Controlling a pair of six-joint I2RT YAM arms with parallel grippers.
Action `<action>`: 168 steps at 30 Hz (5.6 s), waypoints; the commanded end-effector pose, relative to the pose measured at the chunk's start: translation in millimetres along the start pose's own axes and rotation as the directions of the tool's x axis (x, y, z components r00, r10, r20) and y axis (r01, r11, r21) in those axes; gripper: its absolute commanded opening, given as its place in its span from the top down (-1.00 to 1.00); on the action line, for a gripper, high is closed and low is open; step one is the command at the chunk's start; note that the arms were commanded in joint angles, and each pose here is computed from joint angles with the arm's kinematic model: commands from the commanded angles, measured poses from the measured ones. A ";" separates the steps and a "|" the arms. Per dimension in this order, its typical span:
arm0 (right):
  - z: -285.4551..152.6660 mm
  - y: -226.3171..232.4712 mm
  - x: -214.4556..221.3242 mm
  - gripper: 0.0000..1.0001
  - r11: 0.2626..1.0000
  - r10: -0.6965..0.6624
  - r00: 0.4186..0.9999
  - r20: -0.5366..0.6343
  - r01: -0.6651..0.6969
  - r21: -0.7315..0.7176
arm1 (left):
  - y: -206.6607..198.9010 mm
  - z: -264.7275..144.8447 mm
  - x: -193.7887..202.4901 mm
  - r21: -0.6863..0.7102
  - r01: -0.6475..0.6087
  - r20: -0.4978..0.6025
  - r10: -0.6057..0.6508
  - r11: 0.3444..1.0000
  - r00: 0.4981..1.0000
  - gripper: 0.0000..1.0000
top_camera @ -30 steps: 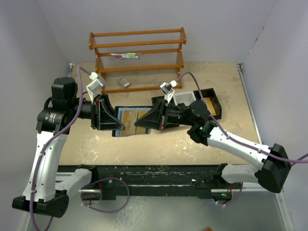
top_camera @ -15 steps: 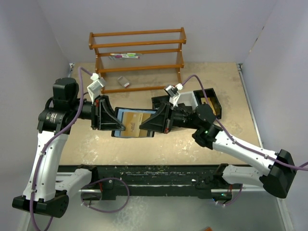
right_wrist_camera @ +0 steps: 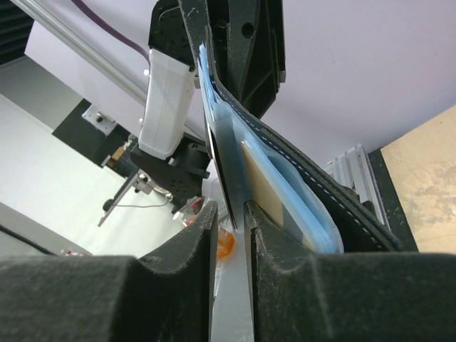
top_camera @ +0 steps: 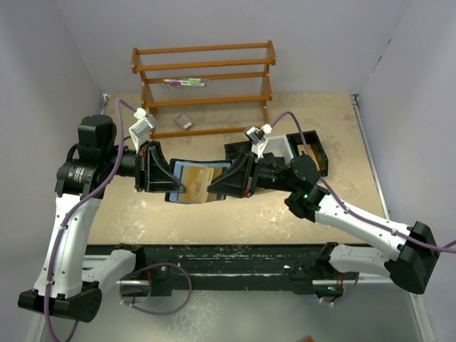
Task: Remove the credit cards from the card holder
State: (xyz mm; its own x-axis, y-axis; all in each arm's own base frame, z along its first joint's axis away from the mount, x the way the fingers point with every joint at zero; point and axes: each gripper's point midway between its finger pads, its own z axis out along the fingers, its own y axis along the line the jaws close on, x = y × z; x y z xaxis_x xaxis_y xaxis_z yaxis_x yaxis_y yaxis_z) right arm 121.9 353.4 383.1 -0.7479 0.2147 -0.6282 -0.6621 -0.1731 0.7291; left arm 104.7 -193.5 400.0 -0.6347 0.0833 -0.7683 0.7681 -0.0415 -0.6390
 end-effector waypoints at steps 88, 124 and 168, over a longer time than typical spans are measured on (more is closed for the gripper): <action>-386.5 -362.6 -101.4 1.00 -0.238 0.195 0.980 -0.044 0.090 0.967 | 70.7 -42.5 -2.1 -0.560 -0.294 -0.169 0.241 0.775 0.956 1.00; -58.2 9.5 -86.2 -0.76 0.903 -0.379 0.917 0.125 0.338 0.264 | 0.0 0.1 -66.6 -0.168 -0.130 0.105 0.149 0.977 0.983 1.00; 28.0 -22.8 34.5 1.00 0.901 -0.278 0.751 -0.599 0.421 0.109 | 23.8 -24.3 4.9 -0.319 -0.468 -0.191 0.428 0.824 0.884 -0.36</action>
State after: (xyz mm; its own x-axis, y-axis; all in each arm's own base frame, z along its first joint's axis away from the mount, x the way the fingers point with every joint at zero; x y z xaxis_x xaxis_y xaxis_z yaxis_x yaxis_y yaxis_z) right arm 121.5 398.4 318.4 -0.4881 -0.3845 -0.7835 -0.8665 0.1059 0.4879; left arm 128.0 -166.1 391.4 -0.2108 0.2318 -0.9497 0.9394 0.3169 -0.1311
